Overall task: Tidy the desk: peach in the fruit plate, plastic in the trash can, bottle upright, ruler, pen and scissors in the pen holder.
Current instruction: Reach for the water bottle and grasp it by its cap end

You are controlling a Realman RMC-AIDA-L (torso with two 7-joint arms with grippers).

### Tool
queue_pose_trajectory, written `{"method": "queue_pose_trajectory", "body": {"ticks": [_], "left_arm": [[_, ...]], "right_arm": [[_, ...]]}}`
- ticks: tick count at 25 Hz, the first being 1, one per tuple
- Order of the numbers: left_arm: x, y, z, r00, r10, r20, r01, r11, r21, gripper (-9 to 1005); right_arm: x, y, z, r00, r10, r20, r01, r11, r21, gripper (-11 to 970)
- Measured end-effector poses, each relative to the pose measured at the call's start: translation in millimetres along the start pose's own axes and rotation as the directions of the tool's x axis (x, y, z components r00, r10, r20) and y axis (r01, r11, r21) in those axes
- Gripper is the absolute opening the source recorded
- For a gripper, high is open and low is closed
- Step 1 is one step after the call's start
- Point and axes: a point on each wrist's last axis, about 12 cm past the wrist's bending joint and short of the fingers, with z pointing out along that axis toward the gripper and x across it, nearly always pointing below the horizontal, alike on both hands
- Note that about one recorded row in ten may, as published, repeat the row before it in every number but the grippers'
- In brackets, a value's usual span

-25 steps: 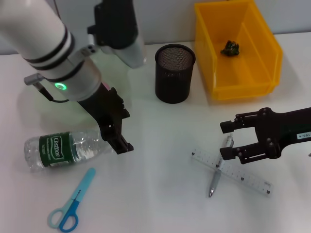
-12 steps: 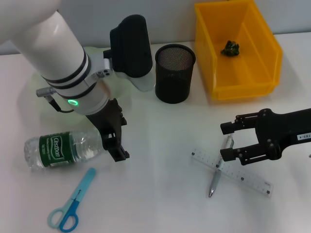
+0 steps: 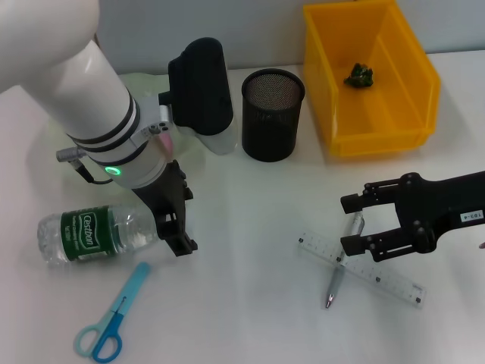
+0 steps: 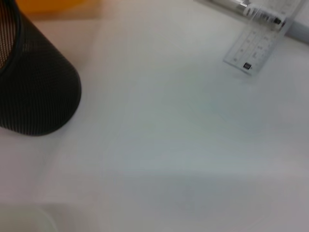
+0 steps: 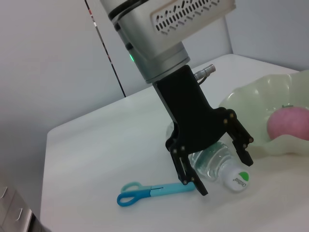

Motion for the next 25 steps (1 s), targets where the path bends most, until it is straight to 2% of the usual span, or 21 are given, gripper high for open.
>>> {"method": "queue_pose_trajectory", "body": {"ticks": [7, 25], "left_arm": [[5, -0.5, 9, 1.000, 0.005, -0.019, -0.006, 1.000, -0.014, 822], [10, 1.2, 13, 1.000, 0.006, -0.030, -0.007, 0.999, -0.034, 809]], "right_arm": [[-2, -0.7, 2, 1.000, -0.003, 0.001, 0.003, 1.000, -0.001, 761], [-1, -0.6, 3, 1.000, 0.003, 0.007, -0.003, 1.000, -0.006, 762]]}}
